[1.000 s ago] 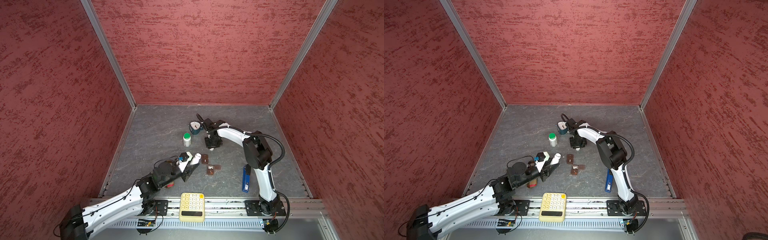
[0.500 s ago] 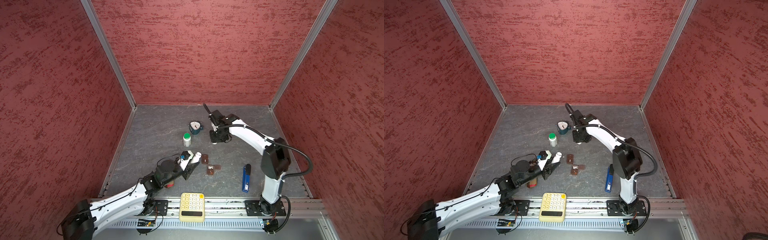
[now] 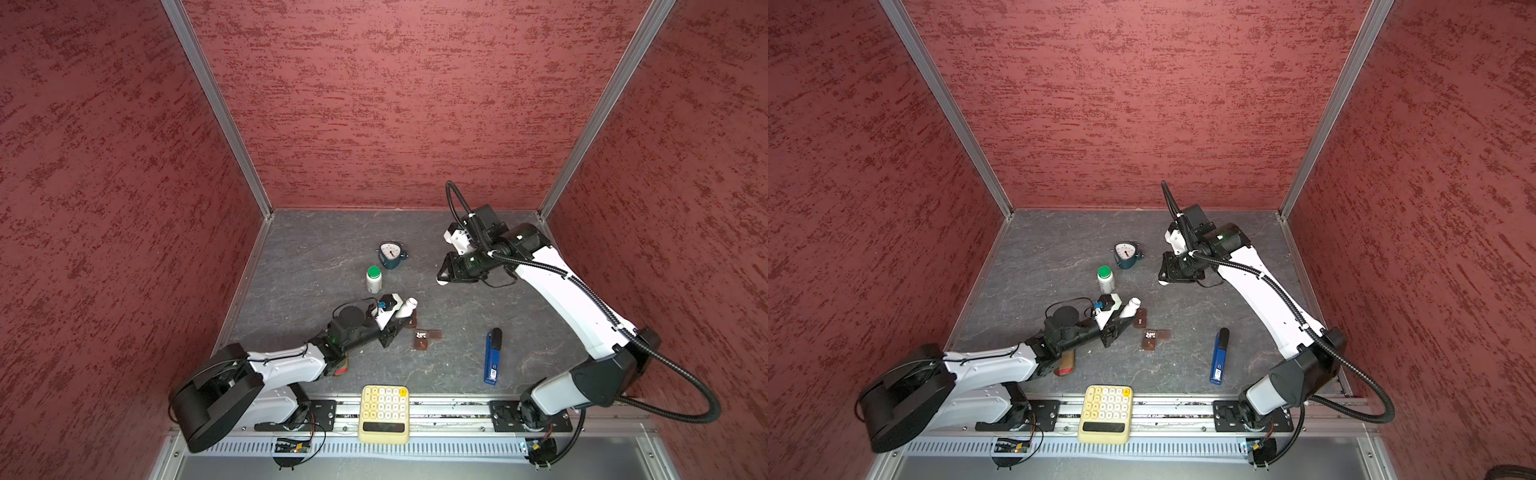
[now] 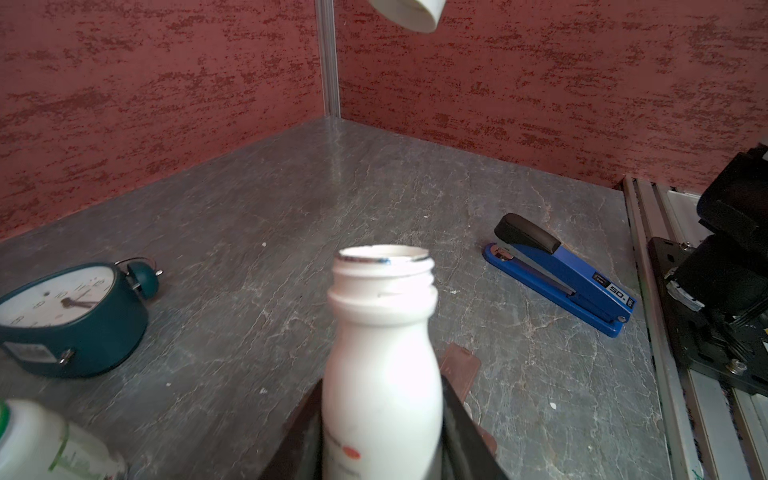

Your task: Sort the pills into containers

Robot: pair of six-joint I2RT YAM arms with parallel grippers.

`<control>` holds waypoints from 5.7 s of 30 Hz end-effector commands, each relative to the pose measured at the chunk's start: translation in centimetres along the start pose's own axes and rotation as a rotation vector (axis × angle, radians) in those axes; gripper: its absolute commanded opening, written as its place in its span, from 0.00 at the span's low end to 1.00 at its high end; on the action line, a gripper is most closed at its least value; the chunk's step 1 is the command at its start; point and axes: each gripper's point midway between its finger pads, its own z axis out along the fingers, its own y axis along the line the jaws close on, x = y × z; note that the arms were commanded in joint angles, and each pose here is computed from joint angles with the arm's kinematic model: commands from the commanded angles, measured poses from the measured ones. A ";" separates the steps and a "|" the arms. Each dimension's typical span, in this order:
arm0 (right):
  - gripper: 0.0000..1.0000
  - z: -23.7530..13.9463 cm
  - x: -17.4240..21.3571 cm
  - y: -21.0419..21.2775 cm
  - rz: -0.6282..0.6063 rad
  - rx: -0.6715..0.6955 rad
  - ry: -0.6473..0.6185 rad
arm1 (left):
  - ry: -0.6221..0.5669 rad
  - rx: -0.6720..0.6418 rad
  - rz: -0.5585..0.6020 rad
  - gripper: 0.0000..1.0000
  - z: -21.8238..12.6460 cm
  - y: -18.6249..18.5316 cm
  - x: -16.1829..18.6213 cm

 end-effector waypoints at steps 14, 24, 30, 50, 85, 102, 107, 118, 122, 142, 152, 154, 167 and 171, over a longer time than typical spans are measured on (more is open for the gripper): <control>0.33 0.5 2.3 -0.6 0.010 -0.008 0.085 | -0.187 0.093 0.100 0.00 4.9 -0.6 -4.6; 0.33 1.0 2.1 -0.5 0.011 -0.020 0.093 | -0.184 0.141 0.116 0.00 6.1 -1.7 -4.6; 0.33 1.2 2.3 -0.8 0.011 -0.005 0.109 | -0.190 0.152 0.124 0.00 6.2 -1.9 -5.0; 0.33 1.6 3.0 -1.0 0.015 -0.007 0.152 | -0.215 0.182 0.162 0.00 6.8 -2.8 -6.4; 0.40 3.0 3.1 -3.3 0.339 0.068 0.084 | -0.317 0.065 0.253 0.00 8.8 -0.9 -6.1; 0.68 -2.0 0.8 -2.5 0.215 0.114 -0.048 | -0.272 0.114 0.207 0.00 9.8 -1.3 -4.7; 0.70 -1.7 -0.3 -2.5 0.137 0.128 -0.062 | -0.261 0.125 0.191 0.00 9.4 -1.6 -4.6; 0.68 -0.1 -0.1 -1.0 0.039 0.031 -0.005 | -0.251 0.156 0.171 0.00 9.2 -2.1 -4.7; 0.65 0.2 0.5 -0.7 0.037 0.011 0.020 | -0.251 0.161 0.164 0.00 9.3 -2.1 -4.7; 0.65 -1.3 0.0 -0.1 0.011 0.056 -0.015 | -0.257 0.173 0.152 0.00 9.1 -2.0 -4.9; 0.67 0.2 -0.5 -1.5 0.028 0.123 0.005 | -0.263 0.170 0.149 0.00 8.9 -2.0 -5.0; 0.67 0.5 -0.4 -1.8 0.028 0.129 0.011 | -0.267 0.169 0.149 0.00 8.8 -2.0 -5.2; 0.62 1.1 1.3 -1.1 0.021 0.062 0.066 | -0.266 0.172 0.147 0.00 8.9 -2.0 -5.2; 0.60 1.0 1.9 -1.0 0.012 0.054 0.081 | -0.264 0.170 0.145 0.00 8.9 -1.8 -5.1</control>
